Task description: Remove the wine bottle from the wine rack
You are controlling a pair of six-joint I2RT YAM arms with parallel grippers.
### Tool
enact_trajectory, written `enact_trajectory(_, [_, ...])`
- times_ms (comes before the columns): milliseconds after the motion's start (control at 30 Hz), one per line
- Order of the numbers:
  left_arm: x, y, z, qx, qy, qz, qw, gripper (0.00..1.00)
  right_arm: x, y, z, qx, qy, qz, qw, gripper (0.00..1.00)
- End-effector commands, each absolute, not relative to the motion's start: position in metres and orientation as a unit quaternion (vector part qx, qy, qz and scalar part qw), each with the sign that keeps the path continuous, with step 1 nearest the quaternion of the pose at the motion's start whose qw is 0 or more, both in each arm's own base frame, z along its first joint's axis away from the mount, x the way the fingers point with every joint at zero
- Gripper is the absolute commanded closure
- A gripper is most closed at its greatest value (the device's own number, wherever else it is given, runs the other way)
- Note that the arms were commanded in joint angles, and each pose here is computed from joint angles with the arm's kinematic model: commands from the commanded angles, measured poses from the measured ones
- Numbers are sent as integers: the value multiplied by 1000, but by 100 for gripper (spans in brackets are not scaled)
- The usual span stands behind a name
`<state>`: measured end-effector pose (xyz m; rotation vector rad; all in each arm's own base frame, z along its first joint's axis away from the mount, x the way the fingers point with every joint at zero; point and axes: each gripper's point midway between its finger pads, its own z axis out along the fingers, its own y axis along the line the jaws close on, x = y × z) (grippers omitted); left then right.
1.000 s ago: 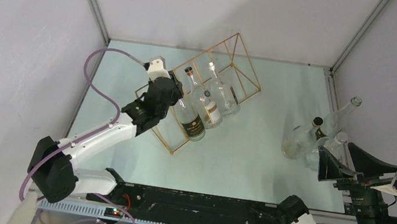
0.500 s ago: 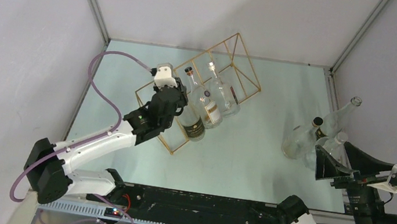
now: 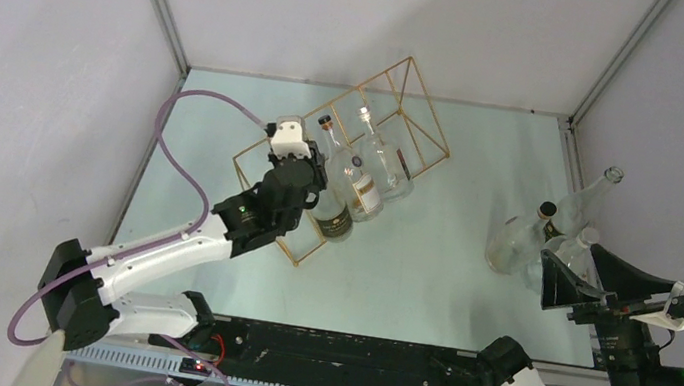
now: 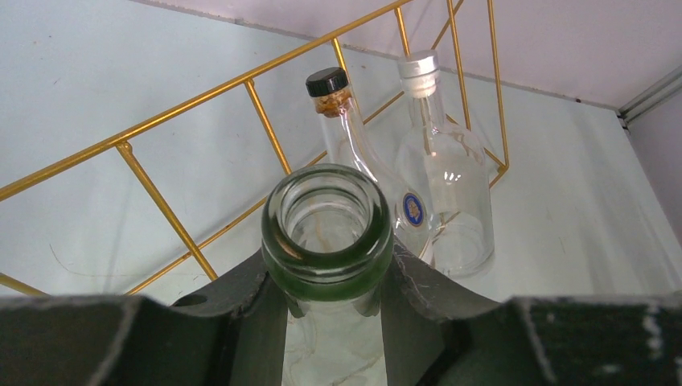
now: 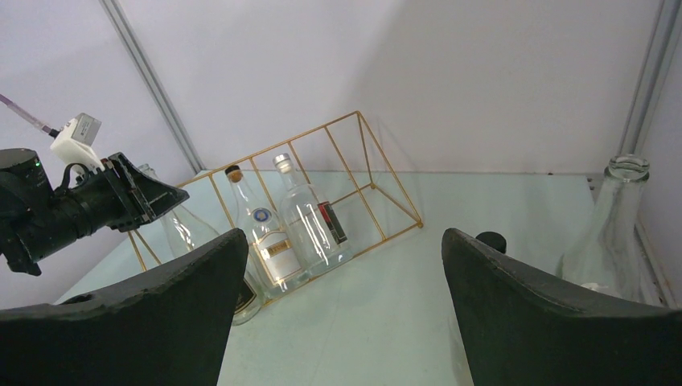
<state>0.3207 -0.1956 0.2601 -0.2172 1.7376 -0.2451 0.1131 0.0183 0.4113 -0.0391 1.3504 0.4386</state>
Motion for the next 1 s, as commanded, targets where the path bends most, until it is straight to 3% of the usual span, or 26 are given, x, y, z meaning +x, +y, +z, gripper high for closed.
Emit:
enact_trajectory(0, [318, -185, 323, -139, 706, -129, 682, 100, 119, 25, 415, -22, 621, 205, 756, 7])
enact_trajectory(967, [285, -271, 326, -16, 738, -154, 656, 100, 119, 23, 411, -19, 626, 200, 753, 7])
